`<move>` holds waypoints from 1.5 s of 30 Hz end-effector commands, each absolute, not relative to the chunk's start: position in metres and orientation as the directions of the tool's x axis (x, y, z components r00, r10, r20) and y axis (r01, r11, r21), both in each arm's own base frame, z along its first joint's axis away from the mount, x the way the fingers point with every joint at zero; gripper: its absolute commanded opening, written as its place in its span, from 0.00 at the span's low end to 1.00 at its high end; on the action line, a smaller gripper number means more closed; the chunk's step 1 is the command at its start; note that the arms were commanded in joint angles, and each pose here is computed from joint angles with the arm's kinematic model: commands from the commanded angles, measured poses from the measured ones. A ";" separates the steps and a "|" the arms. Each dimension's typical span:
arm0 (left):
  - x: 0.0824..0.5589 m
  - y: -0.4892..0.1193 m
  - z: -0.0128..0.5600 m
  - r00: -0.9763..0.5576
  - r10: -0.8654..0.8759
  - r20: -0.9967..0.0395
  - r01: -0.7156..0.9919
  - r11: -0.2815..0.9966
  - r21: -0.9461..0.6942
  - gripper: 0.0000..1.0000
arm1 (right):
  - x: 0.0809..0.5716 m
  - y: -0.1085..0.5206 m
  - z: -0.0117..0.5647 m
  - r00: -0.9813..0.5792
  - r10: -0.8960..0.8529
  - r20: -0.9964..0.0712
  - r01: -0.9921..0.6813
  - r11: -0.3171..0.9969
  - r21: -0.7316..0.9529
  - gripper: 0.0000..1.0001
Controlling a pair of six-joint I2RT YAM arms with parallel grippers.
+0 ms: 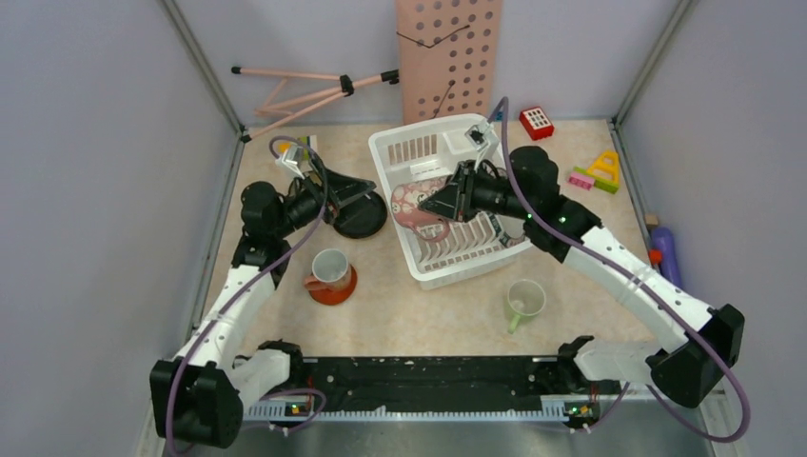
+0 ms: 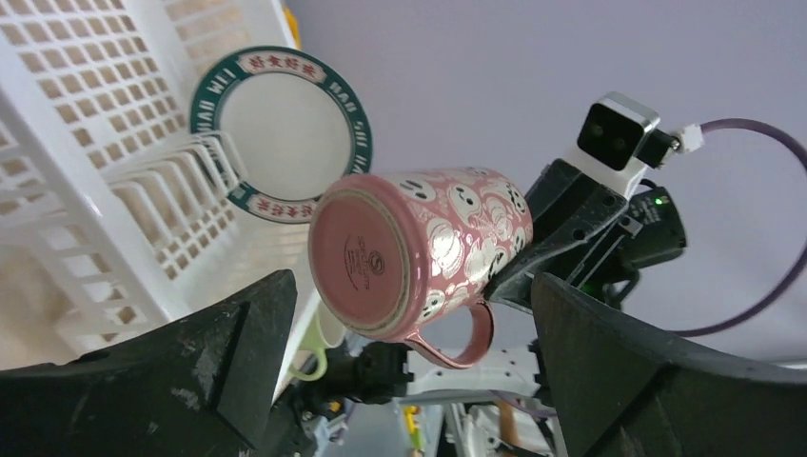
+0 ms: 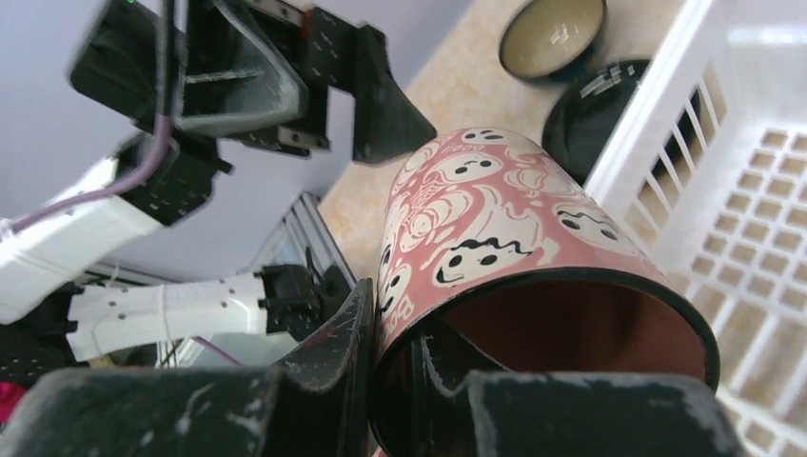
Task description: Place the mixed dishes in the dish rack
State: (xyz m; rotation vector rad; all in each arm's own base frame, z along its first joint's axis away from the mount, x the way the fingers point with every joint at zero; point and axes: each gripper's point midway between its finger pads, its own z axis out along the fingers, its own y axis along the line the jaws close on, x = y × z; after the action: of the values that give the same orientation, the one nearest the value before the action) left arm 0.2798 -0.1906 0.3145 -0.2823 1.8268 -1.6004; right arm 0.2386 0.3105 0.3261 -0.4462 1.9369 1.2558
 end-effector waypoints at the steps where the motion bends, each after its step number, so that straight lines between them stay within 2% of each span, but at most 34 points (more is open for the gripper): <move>1: 0.263 -0.198 0.355 -0.795 -0.542 -0.272 0.320 0.005 -0.947 0.98 | 0.240 0.307 0.444 -0.359 0.398 -0.845 -0.836 0.267 0.480 0.00; 5: 0.260 -0.200 0.361 -0.796 -0.543 -0.267 0.330 -0.019 -0.944 0.97 | 0.252 0.297 0.450 -0.319 0.501 -0.804 -0.817 0.285 0.502 0.00; 13: 0.247 -0.220 0.364 -0.825 -0.494 -0.274 0.340 -0.047 -0.939 0.93 | 0.253 0.288 0.473 -0.257 0.632 -0.731 -0.843 0.223 0.489 0.00; 24: 0.239 -0.263 0.358 -0.884 -0.400 -0.241 0.299 -0.090 -0.950 0.86 | 0.244 0.314 0.470 -0.365 0.606 -0.706 -0.880 0.022 0.474 0.00; 32: 0.238 -0.281 0.365 -0.893 -0.372 -0.253 0.315 -0.116 -0.942 0.76 | 0.245 0.319 0.459 -0.377 0.598 -0.708 -0.882 0.003 0.471 0.00; 35: 0.241 -0.288 0.364 -0.896 -0.367 -0.249 0.311 -0.120 -0.943 0.65 | 0.245 0.320 0.455 -0.380 0.594 -0.708 -0.883 -0.007 0.468 0.00; 38: 0.245 -0.292 0.364 -0.890 -0.380 -0.251 0.318 -0.125 -0.940 0.42 | 0.245 0.320 0.451 -0.376 0.593 -0.712 -0.886 -0.006 0.464 0.00; 41: 0.252 -0.292 0.367 -0.857 -0.415 -0.306 0.377 -0.099 -0.921 0.00 | 0.245 0.317 0.447 -0.351 0.597 -0.722 -0.891 0.024 0.453 0.00; 42: 0.257 -0.293 0.363 -0.842 -0.427 -0.329 0.390 -0.062 -0.919 0.00 | 0.245 0.316 0.445 -0.339 0.597 -0.727 -0.892 0.040 0.450 0.08; 45: 0.276 -0.290 0.344 -0.795 -0.463 -0.392 0.393 0.099 -0.914 0.00 | 0.256 0.307 0.432 -0.314 0.609 -0.728 -0.862 0.139 0.488 0.50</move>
State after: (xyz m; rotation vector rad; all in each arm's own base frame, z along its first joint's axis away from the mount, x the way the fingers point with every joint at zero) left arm 0.2522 -0.2916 0.3459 -0.1284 1.7746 -2.0044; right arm 0.2784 0.3271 0.3813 -0.2864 1.3572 1.5490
